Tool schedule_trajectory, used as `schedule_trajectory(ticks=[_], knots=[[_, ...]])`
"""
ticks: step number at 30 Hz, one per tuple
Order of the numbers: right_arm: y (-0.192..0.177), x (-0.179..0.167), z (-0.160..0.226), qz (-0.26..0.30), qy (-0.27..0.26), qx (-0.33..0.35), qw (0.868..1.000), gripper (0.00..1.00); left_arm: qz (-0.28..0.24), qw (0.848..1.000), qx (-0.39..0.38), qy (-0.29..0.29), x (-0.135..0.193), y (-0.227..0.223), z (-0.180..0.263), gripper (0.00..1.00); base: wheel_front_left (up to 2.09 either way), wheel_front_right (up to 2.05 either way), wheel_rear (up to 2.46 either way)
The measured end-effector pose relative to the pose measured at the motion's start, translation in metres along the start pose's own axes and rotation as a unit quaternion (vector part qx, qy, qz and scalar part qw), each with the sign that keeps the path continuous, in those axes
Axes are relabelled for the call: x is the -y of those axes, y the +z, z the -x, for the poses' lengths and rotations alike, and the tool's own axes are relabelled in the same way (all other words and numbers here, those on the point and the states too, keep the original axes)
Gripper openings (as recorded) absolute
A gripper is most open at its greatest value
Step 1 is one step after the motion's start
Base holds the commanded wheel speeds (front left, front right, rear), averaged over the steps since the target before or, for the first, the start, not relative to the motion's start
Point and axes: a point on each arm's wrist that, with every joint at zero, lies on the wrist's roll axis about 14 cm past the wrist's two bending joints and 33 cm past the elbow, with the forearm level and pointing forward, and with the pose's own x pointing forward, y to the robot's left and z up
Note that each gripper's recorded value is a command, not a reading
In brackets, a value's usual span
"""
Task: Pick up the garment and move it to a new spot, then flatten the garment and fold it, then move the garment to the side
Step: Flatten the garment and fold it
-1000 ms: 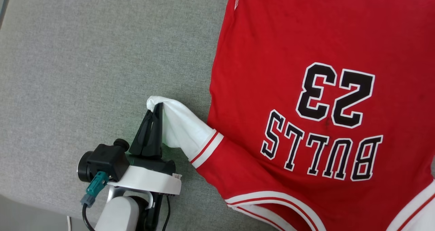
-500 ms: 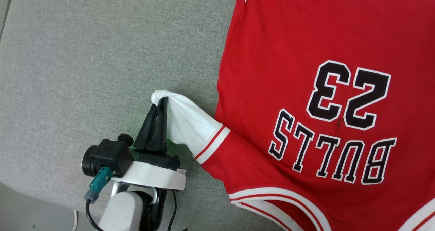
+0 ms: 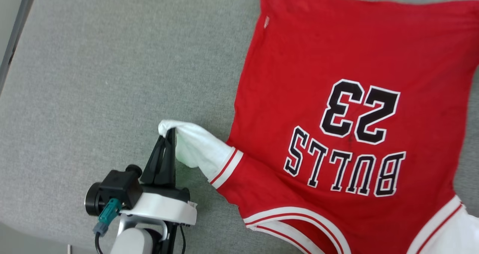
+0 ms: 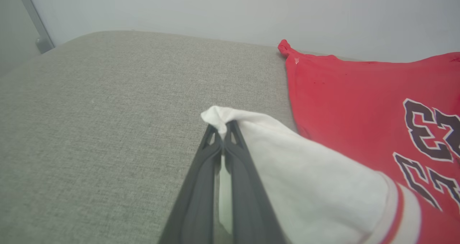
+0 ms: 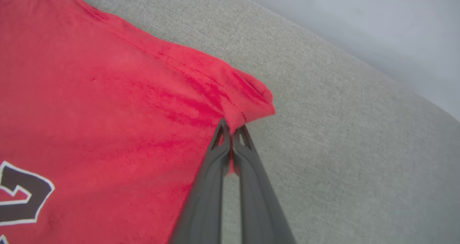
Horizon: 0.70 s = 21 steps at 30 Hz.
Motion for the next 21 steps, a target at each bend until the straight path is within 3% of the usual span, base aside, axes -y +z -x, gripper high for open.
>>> schedule_trajectory(ticks=[9,21], knots=[[-0.019,0.024,0.086,0.022,-0.019,0.054,0.998,0.00,0.008,1.000,0.019,-0.010,0.007,0.016,0.027,0.00,0.00,0.00,0.00],[-0.133,0.040,0.174,-0.020,-0.051,0.022,0.998,0.00,0.010,0.998,0.033,-0.049,0.026,0.025,0.043,0.00,0.00,0.00,0.00]])
